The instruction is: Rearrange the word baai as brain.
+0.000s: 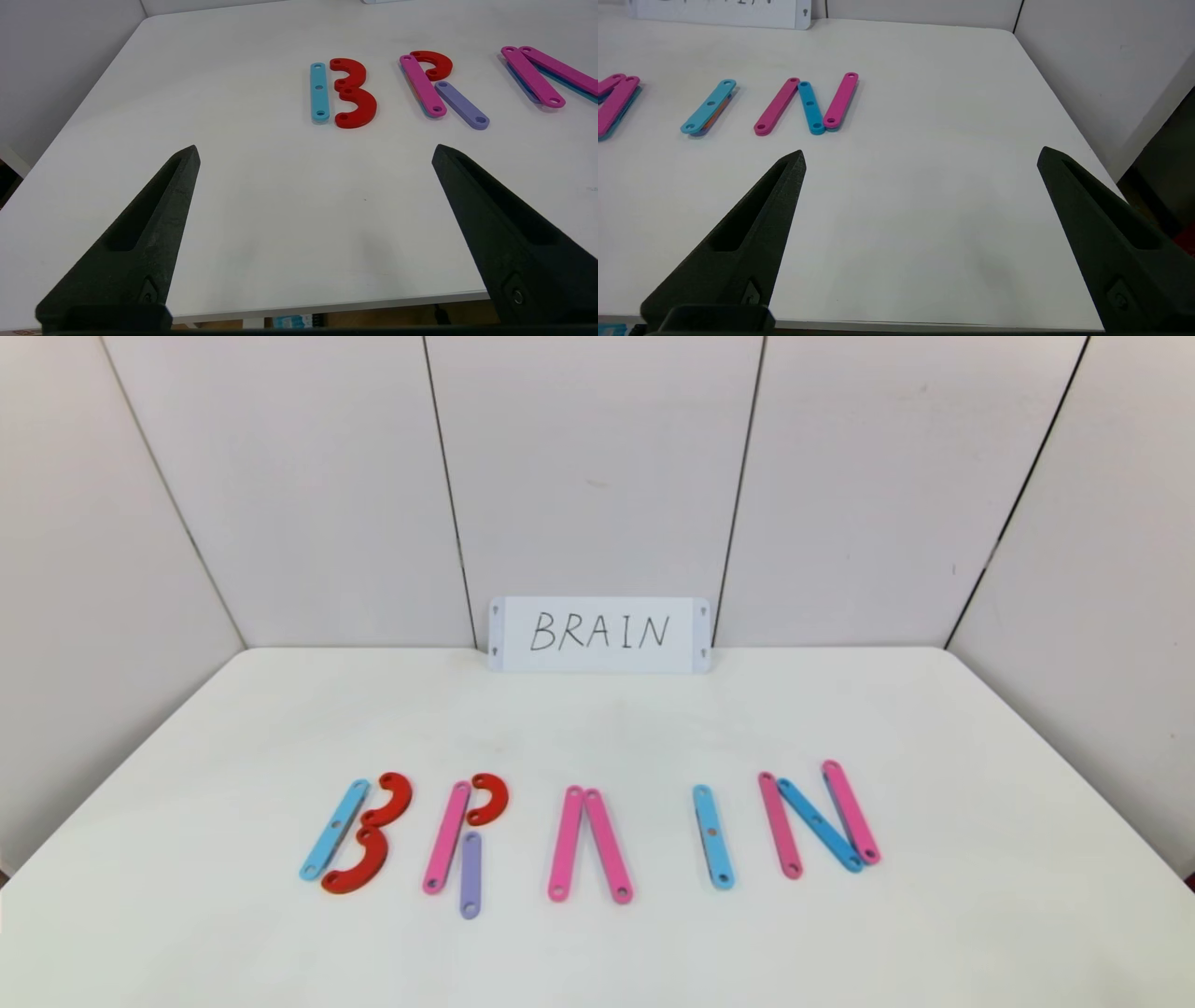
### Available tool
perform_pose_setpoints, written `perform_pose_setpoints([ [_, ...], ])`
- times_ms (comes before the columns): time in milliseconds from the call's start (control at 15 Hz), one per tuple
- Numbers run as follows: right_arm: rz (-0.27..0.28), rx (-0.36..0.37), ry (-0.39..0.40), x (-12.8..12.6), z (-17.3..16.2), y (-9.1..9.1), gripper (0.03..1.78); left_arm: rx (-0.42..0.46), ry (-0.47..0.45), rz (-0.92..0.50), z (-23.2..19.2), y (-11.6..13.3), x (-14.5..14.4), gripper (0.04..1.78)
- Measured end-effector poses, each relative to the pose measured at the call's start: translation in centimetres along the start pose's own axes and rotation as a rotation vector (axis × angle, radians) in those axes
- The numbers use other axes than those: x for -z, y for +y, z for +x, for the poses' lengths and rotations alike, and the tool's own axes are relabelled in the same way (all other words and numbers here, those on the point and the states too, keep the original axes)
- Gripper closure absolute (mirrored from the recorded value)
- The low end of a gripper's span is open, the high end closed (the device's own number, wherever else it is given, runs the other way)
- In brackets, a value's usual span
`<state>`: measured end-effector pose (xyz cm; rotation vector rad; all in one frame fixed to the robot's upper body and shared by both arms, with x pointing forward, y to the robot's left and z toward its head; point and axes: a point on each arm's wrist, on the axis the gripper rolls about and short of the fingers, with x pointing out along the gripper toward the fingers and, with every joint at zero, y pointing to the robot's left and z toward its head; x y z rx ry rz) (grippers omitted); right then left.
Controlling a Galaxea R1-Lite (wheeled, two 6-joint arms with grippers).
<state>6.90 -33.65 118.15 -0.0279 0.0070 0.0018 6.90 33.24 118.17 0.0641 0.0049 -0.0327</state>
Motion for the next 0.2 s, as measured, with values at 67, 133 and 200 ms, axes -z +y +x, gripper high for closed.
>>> perform_pose_setpoints([
  [67,0.007,0.002,-0.001,-0.01,0.00,0.00,0.07,0.000,0.000,-0.001,0.00,0.00,0.00,0.08],
  [133,0.008,0.002,-0.001,-0.01,0.00,0.00,0.07,-0.001,0.001,-0.003,0.00,0.00,0.01,0.08],
  [200,0.013,0.002,-0.001,-0.01,0.00,-0.01,0.07,-0.003,0.001,-0.004,0.00,0.01,0.01,0.08],
])
